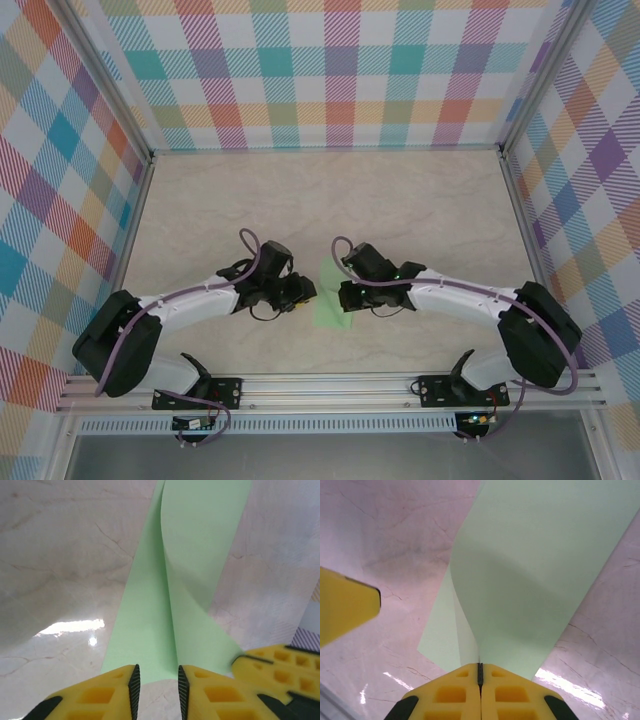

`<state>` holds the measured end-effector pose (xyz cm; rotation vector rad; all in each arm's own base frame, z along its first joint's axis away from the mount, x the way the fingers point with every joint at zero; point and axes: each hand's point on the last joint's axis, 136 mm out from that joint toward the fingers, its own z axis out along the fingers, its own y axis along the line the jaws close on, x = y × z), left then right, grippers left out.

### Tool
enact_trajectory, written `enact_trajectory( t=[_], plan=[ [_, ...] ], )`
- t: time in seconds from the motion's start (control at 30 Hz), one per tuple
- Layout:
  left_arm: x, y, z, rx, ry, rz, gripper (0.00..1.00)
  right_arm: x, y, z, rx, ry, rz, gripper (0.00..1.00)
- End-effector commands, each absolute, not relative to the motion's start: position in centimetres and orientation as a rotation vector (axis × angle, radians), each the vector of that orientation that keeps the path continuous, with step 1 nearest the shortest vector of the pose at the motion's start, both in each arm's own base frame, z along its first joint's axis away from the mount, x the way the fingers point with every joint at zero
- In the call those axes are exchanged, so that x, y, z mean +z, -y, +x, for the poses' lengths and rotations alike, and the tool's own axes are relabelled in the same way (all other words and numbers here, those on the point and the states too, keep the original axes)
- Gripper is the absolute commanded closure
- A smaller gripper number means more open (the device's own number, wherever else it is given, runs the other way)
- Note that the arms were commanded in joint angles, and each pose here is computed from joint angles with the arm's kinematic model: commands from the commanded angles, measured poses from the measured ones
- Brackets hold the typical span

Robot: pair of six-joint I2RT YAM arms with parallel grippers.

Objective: Fold a paper plane with a square sheet of paper (pick it up from the middle)
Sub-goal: Fold the triangle a second time at the center of the table.

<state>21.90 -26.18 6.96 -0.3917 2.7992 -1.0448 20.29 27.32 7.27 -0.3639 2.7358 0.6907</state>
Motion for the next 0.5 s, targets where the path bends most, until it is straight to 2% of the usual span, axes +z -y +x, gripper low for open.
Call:
enact_trajectory(
  t=[0.0,0.47],
  plan=[
    [6.5,27.1,20.1,-1.06,-2.859,-0.283,0.76,8.5,-28.3,19.9,0.884,-2.718,-0.369,0.94],
    [3.2,30.0,18.4,-1.017,-2.982,-0.185,0.8,7.4,-27.0,20.4,0.822,-2.764,-0.309,0.92]
  ],
)
